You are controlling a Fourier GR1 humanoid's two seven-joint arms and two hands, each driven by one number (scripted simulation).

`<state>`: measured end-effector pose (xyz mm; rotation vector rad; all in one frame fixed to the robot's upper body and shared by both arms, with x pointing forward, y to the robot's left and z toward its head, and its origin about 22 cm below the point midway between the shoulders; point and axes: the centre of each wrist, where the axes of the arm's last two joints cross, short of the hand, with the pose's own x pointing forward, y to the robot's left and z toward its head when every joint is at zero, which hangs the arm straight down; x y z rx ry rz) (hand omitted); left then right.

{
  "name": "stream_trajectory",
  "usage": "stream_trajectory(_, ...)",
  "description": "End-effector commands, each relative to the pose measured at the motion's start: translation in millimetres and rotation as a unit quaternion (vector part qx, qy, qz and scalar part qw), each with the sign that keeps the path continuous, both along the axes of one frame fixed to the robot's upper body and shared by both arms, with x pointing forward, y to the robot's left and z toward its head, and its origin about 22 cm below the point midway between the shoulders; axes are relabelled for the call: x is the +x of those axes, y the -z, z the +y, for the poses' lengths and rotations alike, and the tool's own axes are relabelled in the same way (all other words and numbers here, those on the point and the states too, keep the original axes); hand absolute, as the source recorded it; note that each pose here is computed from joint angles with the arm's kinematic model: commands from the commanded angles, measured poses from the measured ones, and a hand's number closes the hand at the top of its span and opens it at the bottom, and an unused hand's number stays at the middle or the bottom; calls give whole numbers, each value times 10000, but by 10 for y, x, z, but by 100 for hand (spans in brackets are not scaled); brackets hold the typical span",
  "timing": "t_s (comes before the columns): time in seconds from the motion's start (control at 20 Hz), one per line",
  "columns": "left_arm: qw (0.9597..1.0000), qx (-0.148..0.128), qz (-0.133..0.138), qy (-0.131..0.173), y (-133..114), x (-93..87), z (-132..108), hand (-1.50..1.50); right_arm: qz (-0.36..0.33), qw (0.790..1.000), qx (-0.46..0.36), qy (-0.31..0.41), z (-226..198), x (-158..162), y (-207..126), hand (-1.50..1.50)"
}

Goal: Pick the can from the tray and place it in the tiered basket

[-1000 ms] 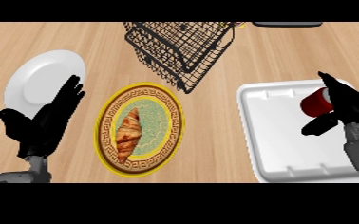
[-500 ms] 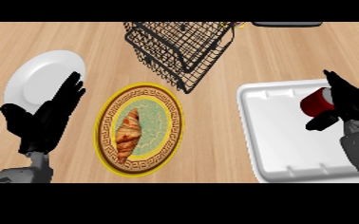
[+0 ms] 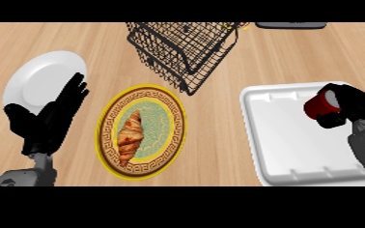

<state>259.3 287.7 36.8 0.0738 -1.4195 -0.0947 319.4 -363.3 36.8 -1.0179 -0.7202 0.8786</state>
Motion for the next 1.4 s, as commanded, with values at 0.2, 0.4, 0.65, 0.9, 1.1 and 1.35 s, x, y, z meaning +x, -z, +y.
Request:
stream_trajectory(0.2, 9999, 79, -106, -23, -148, 37, 14, 0, 184, 9974, -504, -483, 75, -47, 188, 150)
stream_trajectory(0.4, 10000, 24, 9, -35, -48, -86, 180, 0, -820, 9929, -757, -415, 98, -100, 139, 150)
stream_trajectory(0.65, 10000, 30, -20, -66, 71, -66, 120, 0, -880, 9930, -769, -183, 596, -632, 195, 150)
stream_trajectory(0.9, 9999, -24, 56, -80, -12, -122, -64, 0, -2466, 9682, -424, 28, 1028, -703, -22, 150)
stream_trajectory(1.1, 9999, 18, 14, -149, 2, -59, 40, 0, -3770, 9241, 562, -253, 1325, -693, -456, 150)
stream_trajectory(1.35, 9999, 4, 24, -124, -46, -44, 67, 0, -4314, 8960, 930, -495, 1600, -911, -1015, 150)
